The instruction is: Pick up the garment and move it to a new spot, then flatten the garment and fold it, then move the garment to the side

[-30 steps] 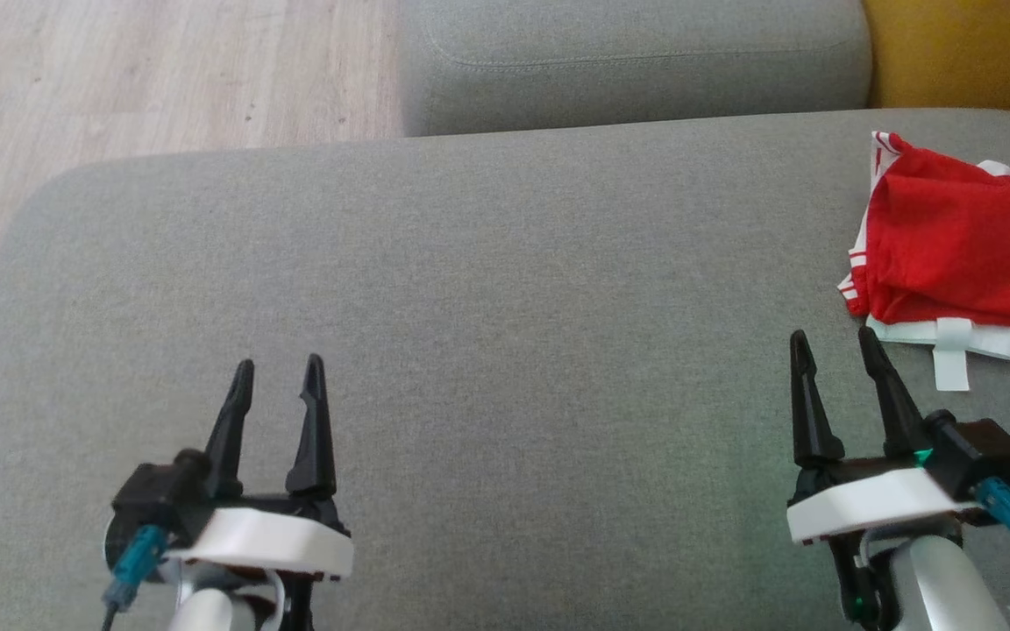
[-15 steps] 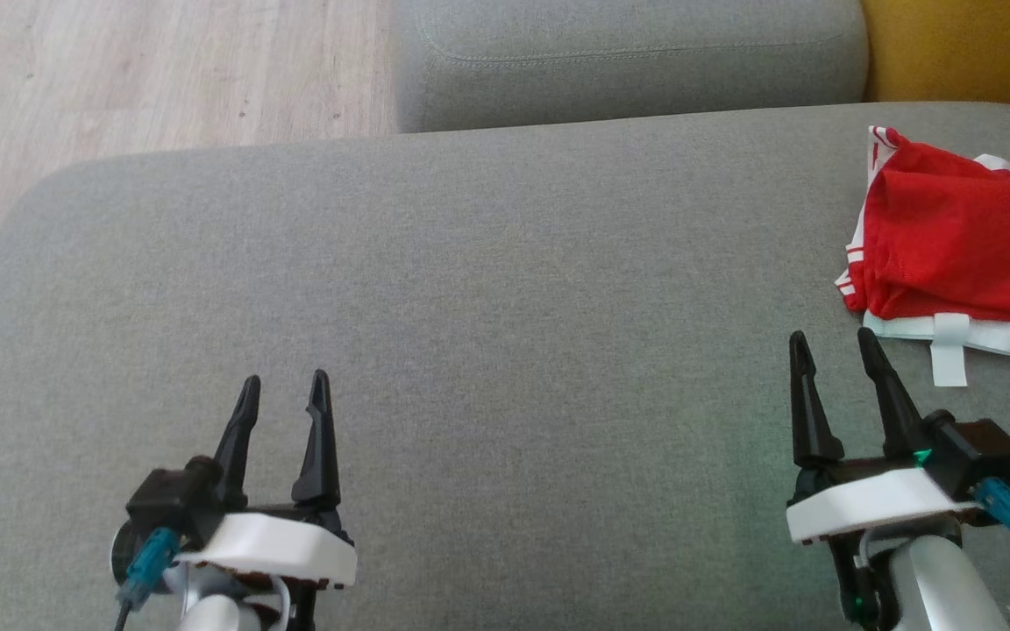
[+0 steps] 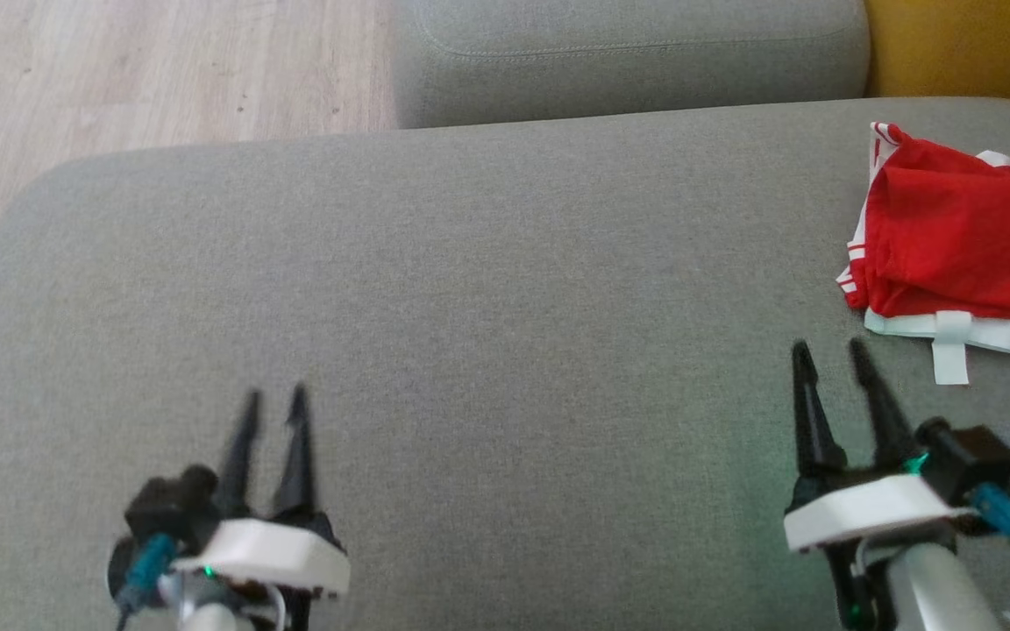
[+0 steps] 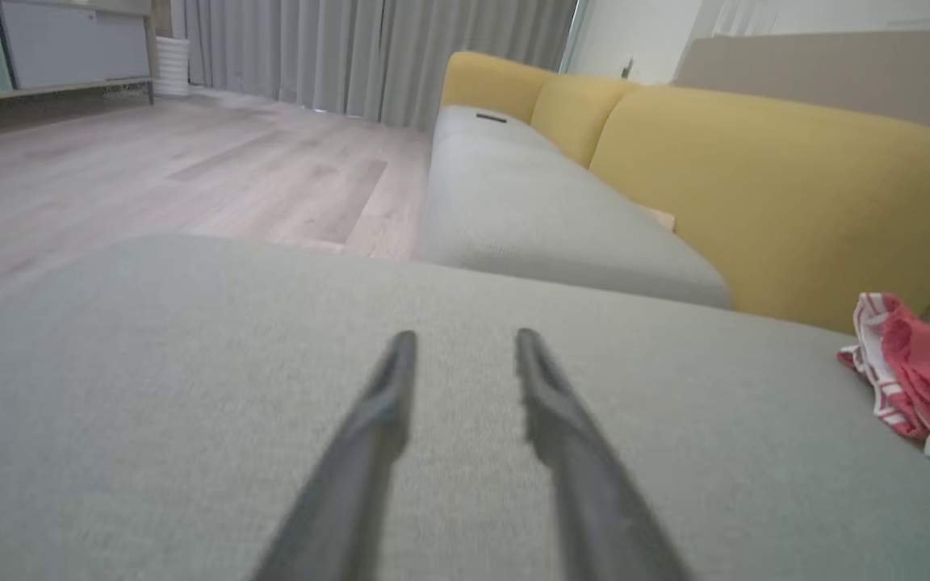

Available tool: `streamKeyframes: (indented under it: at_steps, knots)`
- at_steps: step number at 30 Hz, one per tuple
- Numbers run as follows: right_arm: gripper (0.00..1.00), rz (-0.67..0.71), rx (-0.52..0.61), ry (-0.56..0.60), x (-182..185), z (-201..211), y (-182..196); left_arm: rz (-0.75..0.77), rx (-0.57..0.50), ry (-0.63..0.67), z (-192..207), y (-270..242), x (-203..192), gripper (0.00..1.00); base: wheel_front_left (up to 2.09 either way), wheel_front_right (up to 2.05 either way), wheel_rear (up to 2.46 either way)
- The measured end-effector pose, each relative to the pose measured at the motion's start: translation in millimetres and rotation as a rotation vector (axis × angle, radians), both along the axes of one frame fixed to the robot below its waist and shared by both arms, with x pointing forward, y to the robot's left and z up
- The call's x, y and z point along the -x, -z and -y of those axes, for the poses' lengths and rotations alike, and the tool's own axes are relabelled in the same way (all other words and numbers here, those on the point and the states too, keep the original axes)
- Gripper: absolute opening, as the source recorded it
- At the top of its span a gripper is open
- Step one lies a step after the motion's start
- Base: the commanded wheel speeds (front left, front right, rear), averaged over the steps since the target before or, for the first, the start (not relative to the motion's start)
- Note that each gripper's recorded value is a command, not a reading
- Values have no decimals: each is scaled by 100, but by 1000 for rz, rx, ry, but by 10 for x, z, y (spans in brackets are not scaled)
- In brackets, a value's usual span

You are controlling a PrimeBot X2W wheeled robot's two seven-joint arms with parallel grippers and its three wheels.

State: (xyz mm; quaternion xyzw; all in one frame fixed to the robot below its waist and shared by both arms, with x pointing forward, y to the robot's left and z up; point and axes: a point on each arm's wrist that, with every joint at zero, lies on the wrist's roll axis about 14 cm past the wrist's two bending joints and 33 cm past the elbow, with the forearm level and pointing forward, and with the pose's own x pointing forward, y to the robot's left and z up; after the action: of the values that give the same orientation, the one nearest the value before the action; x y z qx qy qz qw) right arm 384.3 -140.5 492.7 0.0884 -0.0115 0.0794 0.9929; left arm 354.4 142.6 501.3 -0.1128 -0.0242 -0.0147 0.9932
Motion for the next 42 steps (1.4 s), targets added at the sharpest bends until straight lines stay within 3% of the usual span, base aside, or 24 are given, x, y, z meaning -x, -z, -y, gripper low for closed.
streamKeyframes:
  at_steps: [7, 42]
  knots:
    - [0, -144, -15, 12, 219, 29, 441, -152, 15, -9, -19, 455, 208, 0, 0, 0, 0]
    - [0, -226, -406, 139, 209, 278, 457, -232, 407, -56, -146, 530, 116, 0, 0, 0, 0]
